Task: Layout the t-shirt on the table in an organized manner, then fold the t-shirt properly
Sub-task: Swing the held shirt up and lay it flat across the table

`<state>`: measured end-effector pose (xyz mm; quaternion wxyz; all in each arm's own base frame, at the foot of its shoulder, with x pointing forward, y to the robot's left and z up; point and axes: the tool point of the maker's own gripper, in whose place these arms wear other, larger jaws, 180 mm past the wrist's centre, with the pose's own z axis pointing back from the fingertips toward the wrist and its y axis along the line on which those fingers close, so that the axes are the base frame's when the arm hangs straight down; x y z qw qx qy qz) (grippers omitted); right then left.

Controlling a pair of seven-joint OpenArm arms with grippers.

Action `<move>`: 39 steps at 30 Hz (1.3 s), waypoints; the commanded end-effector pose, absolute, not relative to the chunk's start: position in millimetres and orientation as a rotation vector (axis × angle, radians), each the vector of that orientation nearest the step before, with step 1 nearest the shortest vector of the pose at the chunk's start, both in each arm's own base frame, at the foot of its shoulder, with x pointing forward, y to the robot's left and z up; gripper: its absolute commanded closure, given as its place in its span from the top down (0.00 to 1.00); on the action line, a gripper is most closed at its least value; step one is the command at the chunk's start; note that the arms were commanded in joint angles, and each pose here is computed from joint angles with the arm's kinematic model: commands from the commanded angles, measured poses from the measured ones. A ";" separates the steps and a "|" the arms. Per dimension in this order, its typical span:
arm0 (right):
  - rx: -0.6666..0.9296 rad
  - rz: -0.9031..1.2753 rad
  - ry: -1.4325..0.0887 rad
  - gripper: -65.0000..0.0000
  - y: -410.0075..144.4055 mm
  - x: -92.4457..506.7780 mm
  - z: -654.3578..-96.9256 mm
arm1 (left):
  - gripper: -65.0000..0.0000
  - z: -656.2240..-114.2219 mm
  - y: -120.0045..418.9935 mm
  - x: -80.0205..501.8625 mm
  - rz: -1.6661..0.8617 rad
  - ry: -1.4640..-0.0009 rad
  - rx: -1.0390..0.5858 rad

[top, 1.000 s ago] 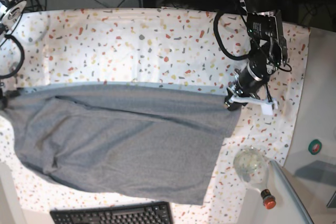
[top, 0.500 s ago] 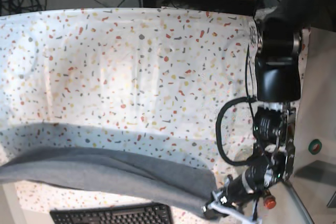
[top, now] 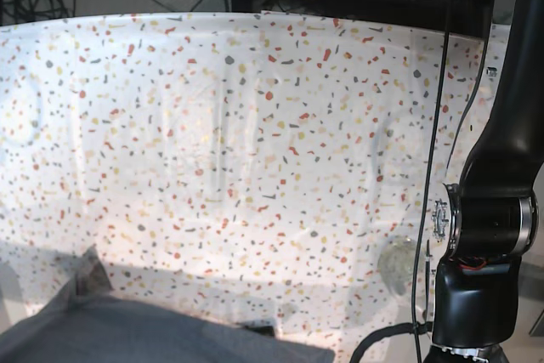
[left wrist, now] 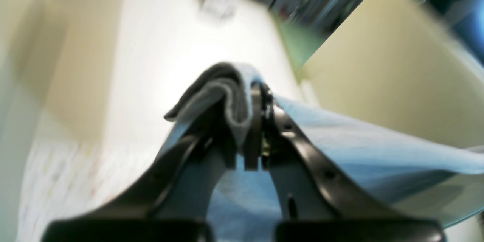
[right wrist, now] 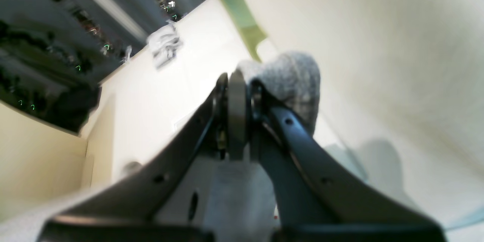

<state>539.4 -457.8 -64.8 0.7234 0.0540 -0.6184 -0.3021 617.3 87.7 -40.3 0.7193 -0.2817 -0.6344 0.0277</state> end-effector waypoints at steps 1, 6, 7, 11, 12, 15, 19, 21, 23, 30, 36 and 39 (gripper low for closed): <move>0.111 -0.657 -1.455 0.00 -469.5 531.1 -21.6 | 0.00 4.2 96.6 614.7 0.064 -1.506 -0.644; 0.164 -0.623 -1.359 0.00 -461.2 499.3 -54.5 | 0.00 -35.3 105.6 586.0 0.068 -1.432 -0.675; 0.173 -0.618 -1.345 0.00 -458.7 488.1 -64.8 | 0.00 -48.8 108.7 575.9 0.071 -1.420 -0.674; 0.185 -0.622 -1.254 0.00 -446.0 433.6 -125.3 | 0.00 -125.4 129.9 527.2 0.098 -1.325 -0.633; 0.184 -0.645 -1.232 0.00 -445.6 417.8 -145.3 | 0.00 -153.1 134.2 514.2 0.112 -1.284 -0.618; 0.180 -0.758 -1.105 0.00 -450.4 369.8 -226.6 | 0.00 -236.3 136.9 469.4 0.158 -1.144 -0.585; 0.149 -0.799 -0.952 0.00 -446.1 315.8 -327.1 | 0.00 -321.8 138.0 410.0 0.214 -0.978 -0.551; 0.129 -0.828 -0.876 0.00 -446.1 284.0 -373.9 | 0.00 -360.0 142.7 377.6 0.262 -0.923 -0.528; 0.116 -0.854 -0.816 0.00 -445.1 255.9 -406.6 | 0.00 -386.6 146.8 347.7 0.292 -0.882 -0.505; 0.090 -0.822 -0.715 0.00 -434.4 192.0 -450.3 | 0.00 -415.0 156.1 282.2 0.297 -0.815 -0.451; 0.075 -0.822 -0.665 0.00 -430.2 168.4 -461.8 | 0.00 -427.5 163.1 244.0 0.279 -0.751 -0.416; 0.068 -0.813 -0.648 0.00 -429.3 161.3 -463.1 | 0.00 -436.0 169.3 226.6 0.272 -0.713 -0.395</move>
